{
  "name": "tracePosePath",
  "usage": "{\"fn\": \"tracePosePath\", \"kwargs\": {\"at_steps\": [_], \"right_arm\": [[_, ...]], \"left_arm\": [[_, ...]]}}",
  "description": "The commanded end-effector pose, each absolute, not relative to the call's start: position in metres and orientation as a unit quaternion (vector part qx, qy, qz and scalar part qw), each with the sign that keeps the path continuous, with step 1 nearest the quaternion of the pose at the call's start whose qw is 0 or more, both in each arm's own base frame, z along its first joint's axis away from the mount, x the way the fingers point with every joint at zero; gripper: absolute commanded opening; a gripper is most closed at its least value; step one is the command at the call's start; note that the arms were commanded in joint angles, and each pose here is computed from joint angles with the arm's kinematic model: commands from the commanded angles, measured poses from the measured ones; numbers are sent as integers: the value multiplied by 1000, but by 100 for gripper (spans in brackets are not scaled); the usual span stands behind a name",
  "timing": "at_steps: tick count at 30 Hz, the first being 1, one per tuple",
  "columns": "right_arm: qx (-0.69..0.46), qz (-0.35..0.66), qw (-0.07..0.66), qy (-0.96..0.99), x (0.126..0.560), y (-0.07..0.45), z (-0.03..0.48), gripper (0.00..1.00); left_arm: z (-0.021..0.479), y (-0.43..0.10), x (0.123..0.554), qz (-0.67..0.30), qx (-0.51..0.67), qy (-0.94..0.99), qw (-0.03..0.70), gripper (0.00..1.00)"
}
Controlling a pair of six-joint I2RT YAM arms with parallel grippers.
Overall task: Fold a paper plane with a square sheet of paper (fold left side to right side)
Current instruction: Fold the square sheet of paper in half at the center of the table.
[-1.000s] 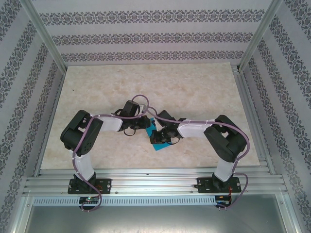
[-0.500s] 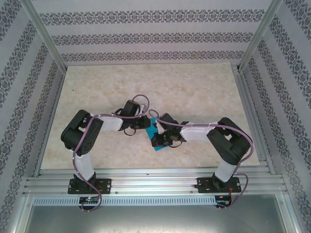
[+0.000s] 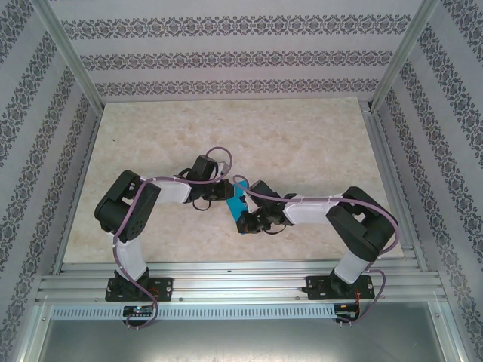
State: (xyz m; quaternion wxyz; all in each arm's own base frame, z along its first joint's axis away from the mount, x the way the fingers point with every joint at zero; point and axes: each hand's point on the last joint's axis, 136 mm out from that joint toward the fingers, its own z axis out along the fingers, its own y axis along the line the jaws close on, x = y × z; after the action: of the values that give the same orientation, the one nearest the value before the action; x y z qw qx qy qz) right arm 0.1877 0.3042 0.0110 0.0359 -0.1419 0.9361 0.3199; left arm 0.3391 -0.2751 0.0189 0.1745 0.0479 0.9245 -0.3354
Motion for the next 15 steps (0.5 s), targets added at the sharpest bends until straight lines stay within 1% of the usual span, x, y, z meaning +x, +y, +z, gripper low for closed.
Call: {"fn": "tracePosePath", "kwargs": {"at_steps": [1, 10, 15], "right_arm": [[-123, 263, -77, 954, 130, 266, -21, 5], [-123, 256, -84, 955, 121, 257, -19, 5], [-128, 269, -67, 952, 127, 262, -4, 5]], "left_arm": [[-33, -250, 326, -254, 41, 956, 141, 14], [-32, -249, 325, -251, 43, 956, 143, 14], [-31, -249, 325, -252, 44, 956, 143, 14]]}}
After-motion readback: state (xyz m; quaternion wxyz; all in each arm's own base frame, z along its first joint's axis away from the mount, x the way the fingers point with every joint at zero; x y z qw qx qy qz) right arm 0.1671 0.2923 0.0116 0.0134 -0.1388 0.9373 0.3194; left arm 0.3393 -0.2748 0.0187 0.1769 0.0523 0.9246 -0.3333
